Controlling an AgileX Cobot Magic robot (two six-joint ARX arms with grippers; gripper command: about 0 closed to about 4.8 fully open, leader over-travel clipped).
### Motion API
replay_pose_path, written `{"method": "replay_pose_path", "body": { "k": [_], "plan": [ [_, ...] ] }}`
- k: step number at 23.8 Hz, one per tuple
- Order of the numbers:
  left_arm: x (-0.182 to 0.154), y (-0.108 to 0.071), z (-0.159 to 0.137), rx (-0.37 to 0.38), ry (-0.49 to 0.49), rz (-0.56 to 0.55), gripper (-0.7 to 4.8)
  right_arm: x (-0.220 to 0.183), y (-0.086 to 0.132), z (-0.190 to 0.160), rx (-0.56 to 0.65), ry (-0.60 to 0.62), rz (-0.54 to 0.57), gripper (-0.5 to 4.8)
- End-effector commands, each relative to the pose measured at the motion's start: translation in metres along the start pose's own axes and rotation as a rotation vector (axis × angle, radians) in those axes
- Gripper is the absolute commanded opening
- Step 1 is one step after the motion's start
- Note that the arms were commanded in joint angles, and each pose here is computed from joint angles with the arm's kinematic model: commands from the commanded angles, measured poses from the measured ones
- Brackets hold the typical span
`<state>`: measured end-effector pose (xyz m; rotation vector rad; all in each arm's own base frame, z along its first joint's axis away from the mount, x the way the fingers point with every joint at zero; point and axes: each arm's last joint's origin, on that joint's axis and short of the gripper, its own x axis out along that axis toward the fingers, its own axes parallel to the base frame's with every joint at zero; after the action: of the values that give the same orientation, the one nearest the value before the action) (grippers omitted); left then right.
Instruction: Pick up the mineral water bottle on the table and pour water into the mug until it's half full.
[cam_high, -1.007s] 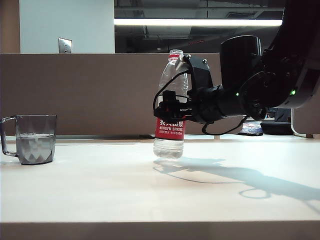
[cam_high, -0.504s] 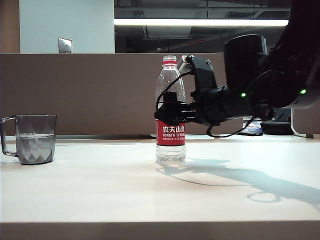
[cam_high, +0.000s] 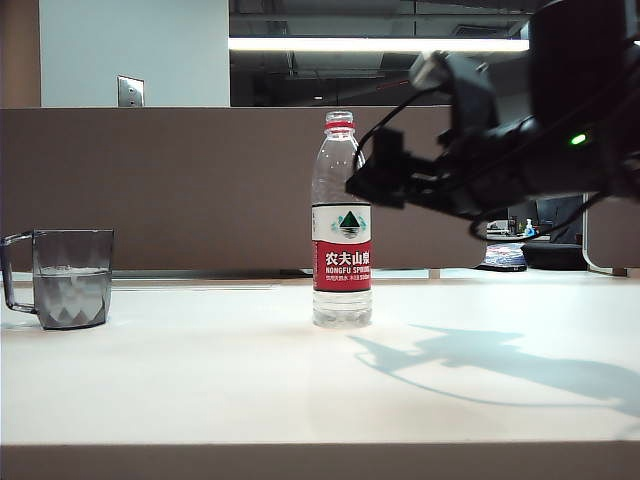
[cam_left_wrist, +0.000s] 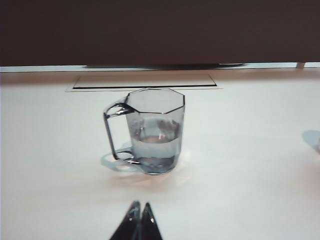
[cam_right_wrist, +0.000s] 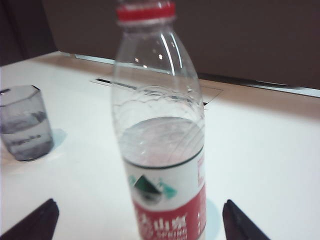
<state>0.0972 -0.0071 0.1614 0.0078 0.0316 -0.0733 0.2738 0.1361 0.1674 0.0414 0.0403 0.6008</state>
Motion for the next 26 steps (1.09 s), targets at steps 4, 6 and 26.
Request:
{"method": "replay_pose_path", "body": {
  "k": [4,6,26],
  "plan": [
    [-0.001,0.011,0.002,-0.002,-0.015,0.113,-0.05,-0.057,0.01,0.018,0.07,-0.096,0.011,2.46],
    [-0.001,0.011,0.002,-0.002,-0.015,0.118,-0.05,-0.077,0.014,0.025,0.098,-0.144,0.022,0.94],
    [-0.001,0.011,0.002,-0.002,-0.016,0.114,-0.05,-0.132,0.022,0.019,0.079,-0.113,0.008,-0.08]
  ]
}}
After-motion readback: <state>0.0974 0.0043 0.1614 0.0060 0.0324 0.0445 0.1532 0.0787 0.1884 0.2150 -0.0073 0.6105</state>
